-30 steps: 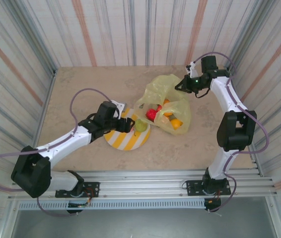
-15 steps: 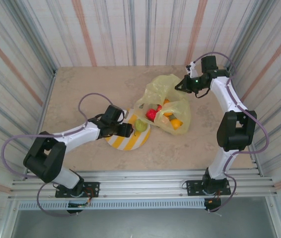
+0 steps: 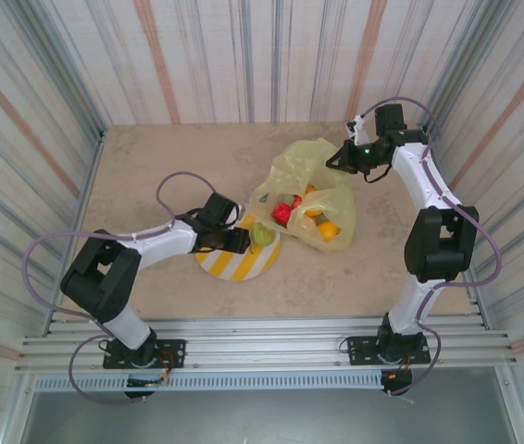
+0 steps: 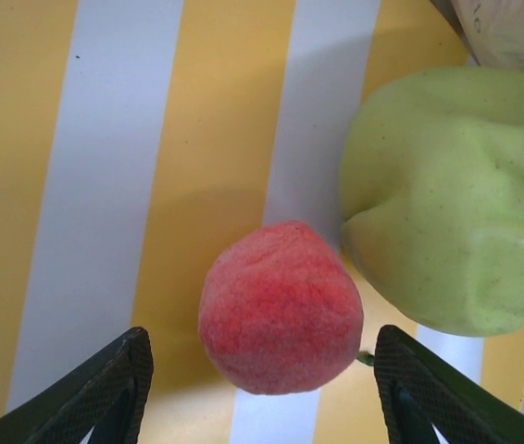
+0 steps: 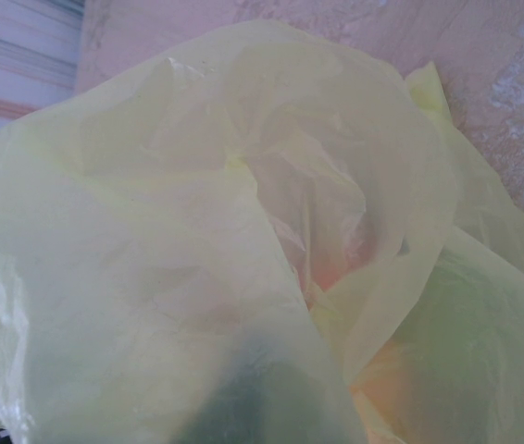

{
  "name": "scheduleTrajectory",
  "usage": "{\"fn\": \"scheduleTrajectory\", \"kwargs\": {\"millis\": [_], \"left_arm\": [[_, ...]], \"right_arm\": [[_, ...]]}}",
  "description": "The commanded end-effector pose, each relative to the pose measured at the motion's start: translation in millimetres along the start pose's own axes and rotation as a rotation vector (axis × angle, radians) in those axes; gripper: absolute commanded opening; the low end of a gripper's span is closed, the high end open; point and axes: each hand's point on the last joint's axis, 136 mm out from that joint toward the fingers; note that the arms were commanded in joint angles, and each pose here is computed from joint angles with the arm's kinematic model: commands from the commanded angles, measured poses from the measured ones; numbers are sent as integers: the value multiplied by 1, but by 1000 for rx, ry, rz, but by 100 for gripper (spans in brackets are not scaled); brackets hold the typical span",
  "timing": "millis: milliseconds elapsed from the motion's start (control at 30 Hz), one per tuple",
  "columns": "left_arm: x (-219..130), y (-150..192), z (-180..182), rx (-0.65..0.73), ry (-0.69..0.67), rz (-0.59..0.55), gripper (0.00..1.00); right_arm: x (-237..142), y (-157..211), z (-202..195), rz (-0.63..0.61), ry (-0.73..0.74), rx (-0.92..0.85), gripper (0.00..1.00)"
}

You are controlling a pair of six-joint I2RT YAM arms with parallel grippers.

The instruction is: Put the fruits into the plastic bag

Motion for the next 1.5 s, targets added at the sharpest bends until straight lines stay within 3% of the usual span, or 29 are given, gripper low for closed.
{"fn": "scheduleTrajectory", "kwargs": {"millis": [0, 567, 967, 1267, 1467], "left_arm": [[3, -9, -7, 6, 21, -9, 64], [11, -12, -8, 7, 22, 2, 47], [-51, -32, -11, 5, 15, -162, 44], [-111, -79, -74, 67, 233, -314, 44], [-89, -100, -116, 136, 261, -298, 44]], "right_arm": [[5, 9, -8, 29, -4, 15, 0], [3, 8, -7, 28, -5, 14, 0], [5, 9, -8, 31, -6, 15, 0], [6, 9, -6, 34, -10, 12, 0], [5, 10, -4, 34, -9, 10, 0]]}}
Point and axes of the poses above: each hand's point on the last joint's axis, 136 mm out from that joint toward the fingers, its own x axis out along the fingers, its own z axis along the line the jaws close on, y = z × x, and after that the axes turned 8 degrees about -x, right-handed
